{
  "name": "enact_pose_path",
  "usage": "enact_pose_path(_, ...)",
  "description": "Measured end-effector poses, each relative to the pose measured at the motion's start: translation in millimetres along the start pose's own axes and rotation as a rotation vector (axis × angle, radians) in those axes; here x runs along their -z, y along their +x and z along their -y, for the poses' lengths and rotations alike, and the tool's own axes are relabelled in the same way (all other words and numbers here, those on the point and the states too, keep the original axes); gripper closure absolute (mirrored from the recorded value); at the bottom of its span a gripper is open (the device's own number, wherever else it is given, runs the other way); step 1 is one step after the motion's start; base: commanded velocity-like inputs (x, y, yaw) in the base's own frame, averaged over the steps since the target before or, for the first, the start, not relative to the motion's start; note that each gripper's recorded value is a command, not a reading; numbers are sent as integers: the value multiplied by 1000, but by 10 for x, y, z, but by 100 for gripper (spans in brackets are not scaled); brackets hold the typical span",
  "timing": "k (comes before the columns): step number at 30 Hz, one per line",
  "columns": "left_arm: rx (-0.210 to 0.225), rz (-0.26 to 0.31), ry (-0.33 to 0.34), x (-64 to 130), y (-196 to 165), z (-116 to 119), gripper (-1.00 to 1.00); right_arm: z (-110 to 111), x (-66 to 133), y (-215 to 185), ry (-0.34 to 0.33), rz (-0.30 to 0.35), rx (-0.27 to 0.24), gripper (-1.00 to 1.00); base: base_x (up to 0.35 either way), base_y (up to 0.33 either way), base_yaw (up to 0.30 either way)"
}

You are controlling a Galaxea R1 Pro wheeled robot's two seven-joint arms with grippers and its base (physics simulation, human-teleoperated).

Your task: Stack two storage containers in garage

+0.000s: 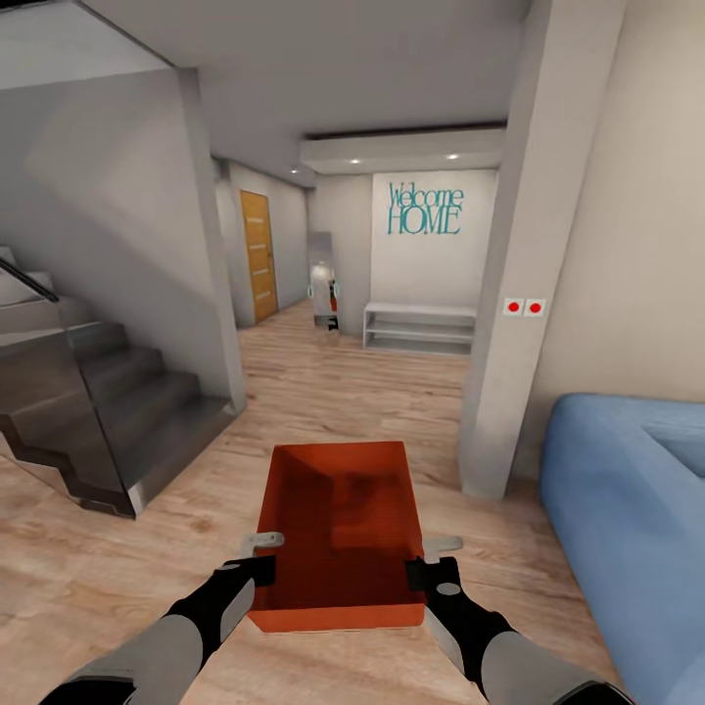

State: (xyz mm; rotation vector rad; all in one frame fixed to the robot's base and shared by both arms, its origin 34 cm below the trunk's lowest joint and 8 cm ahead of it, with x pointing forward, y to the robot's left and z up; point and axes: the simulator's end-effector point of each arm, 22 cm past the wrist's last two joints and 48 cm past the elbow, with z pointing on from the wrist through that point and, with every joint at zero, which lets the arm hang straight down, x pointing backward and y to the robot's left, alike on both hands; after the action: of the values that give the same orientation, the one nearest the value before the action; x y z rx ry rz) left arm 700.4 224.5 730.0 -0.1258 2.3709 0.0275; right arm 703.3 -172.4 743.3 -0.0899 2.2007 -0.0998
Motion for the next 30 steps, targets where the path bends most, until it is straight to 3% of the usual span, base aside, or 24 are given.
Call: enact_pose_path(30, 0, 0, 0, 0, 0, -1, 100, -1, 0, 0, 0, 0, 0, 100, 322, 0, 0)
